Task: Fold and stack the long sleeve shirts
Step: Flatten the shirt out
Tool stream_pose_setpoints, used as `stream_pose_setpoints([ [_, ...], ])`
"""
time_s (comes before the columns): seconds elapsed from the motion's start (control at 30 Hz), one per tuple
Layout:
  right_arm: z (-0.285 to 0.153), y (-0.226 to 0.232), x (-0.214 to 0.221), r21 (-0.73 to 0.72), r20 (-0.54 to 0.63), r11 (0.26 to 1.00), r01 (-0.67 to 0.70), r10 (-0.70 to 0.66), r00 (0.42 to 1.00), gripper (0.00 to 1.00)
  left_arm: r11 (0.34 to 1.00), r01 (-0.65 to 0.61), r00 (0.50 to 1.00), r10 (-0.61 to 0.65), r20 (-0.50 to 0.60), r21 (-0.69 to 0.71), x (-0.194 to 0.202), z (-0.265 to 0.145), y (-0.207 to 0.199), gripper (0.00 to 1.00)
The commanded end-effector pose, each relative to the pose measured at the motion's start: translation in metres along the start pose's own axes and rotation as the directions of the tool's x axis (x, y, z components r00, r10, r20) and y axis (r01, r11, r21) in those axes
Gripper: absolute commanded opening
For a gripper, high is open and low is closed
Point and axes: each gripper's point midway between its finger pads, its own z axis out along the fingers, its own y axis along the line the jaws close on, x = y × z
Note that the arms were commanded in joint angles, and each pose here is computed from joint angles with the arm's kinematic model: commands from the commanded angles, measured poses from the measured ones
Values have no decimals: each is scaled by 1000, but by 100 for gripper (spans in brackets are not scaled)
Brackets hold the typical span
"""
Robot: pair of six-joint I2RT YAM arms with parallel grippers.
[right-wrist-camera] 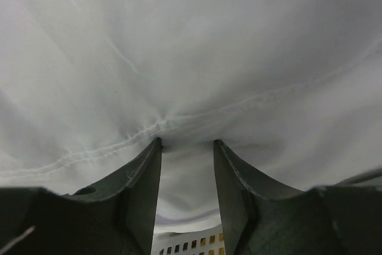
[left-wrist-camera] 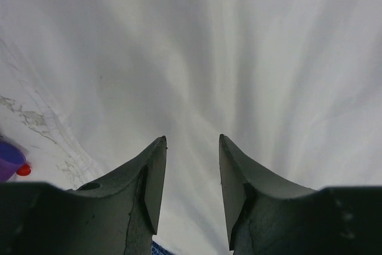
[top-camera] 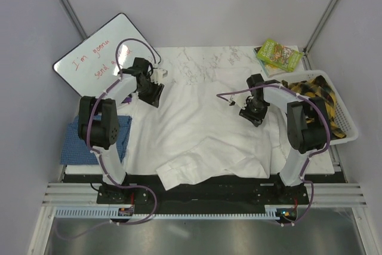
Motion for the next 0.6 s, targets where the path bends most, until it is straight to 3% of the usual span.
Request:
stream_pose_setpoints([
  [0.0,11,-28,22,84,-76,994,77,-70,995,48,998,28,999,-30,-39,-63,21,5,8,47],
  [0.2,3,-31,25,88,-99,985,147,-138,985,49,989,45,984,-68,-165,-139,76,23,36,42],
  [0.37,-8,2,31,5,-75,981,195,-194,978,50,988,40,977,-70,-202,-151,111,6,43,40],
  [0.47,-25,30,7,-88,55,977,192,-188,981,52,995,-1,984,-16,-176,-95,108,-5,34,41],
  [0.57,-64,15,-44,-96,233,991,89,-64,970,54,999,-38,998,38,-57,5,75,-26,14,50],
])
